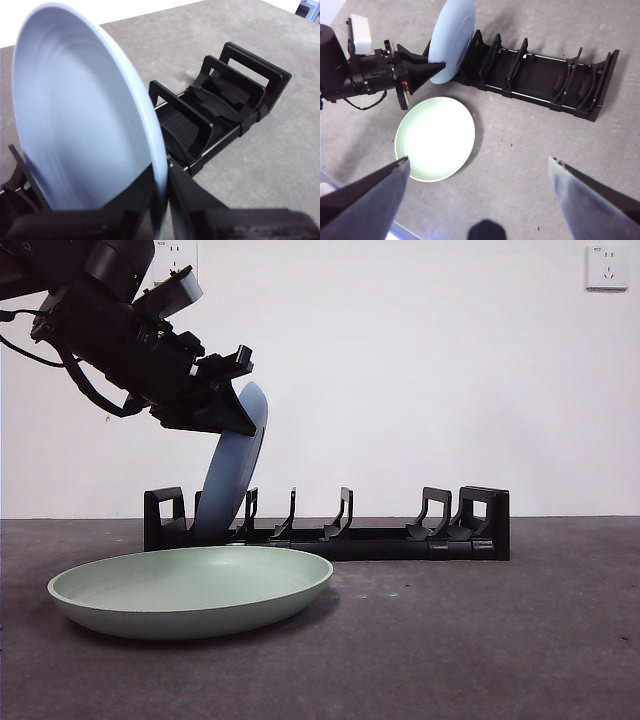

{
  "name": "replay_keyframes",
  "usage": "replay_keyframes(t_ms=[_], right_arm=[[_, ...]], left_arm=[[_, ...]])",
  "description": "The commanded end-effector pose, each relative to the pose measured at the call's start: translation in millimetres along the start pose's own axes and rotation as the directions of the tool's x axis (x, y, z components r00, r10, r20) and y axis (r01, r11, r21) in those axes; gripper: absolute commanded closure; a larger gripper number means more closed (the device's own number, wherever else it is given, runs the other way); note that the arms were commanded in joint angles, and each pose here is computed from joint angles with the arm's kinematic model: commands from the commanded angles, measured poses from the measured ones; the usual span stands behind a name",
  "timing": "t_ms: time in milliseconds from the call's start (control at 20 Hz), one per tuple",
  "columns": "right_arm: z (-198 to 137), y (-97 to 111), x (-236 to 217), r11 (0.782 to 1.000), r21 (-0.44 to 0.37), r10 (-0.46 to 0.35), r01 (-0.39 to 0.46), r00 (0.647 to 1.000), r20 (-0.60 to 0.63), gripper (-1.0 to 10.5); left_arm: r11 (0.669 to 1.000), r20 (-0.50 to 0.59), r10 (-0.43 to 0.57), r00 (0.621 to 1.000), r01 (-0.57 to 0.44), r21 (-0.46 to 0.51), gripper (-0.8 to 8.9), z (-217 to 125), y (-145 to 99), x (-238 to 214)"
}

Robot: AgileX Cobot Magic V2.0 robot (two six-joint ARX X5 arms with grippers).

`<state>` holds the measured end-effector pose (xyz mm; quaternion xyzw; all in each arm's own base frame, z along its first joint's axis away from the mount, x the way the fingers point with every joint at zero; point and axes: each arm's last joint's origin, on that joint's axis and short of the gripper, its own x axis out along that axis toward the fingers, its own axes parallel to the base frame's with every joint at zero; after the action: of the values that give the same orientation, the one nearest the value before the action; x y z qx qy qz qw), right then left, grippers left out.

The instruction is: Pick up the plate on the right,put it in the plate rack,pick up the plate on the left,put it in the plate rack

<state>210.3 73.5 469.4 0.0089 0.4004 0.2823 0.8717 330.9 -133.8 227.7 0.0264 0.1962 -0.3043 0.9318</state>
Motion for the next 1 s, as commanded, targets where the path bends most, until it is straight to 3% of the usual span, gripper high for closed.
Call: replay_keyframes(t_ms=[50, 150, 300, 550, 650, 750, 1000], right_arm=[[-1.0, -1.0, 4.4, 1.0, -0.003, 0.005, -0.005, 1.0, -0.025, 4.7], [-0.9, -1.0, 4.5, 1.0, -0.003, 0.005, -0.005, 1.0, -0.024, 4.7], [-0.4, -1.8, 6.7, 1.0, 0.0, 0.005, -0.005, 0.999, -0.032, 4.7], [-0.8, -2.4, 8.5, 1.0, 0.005, 0.005, -0.005, 0.999, -0.046, 4.7], [-0.8, -2.4, 8.5, 1.0, 0.005, 0.005, -0.005, 0.999, -0.046, 4.7], [-0.8, -2.4, 8.5, 1.0, 0.005, 0.005, -0.005, 0.999, -0.046, 4.7], [-0.7, -2.5, 8.8, 1.0, 0.005, 0.005, -0.005, 0.999, -0.047, 4.7]], left_arm=[[0.999, -0.029, 0.03, 0.999, -0.029, 0.029, 8.11, -5.3, -1.5, 4.0], [0.998, -0.047, 0.025, 0.999, -0.022, 0.051, 8.02, -7.0, -5.0, 4.8], [0.996, -0.076, 0.004, 0.997, 0.003, 0.093, 6.88, -9.5, -13.2, 6.4], [0.995, -0.088, -0.009, 0.996, 0.018, 0.102, 6.65, -10.3, -18.2, 7.0], [0.997, -0.095, -0.009, 0.995, 0.016, 0.079, 5.22, -10.0, -18.5, 5.4], [0.997, -0.109, -0.01, 0.994, 0.017, 0.069, 4.64, -8.0, -19.6, 0.5], [0.997, -0.09, -0.009, 0.996, 0.016, 0.073, 4.65, 8.7, -24.6, -24.0]])
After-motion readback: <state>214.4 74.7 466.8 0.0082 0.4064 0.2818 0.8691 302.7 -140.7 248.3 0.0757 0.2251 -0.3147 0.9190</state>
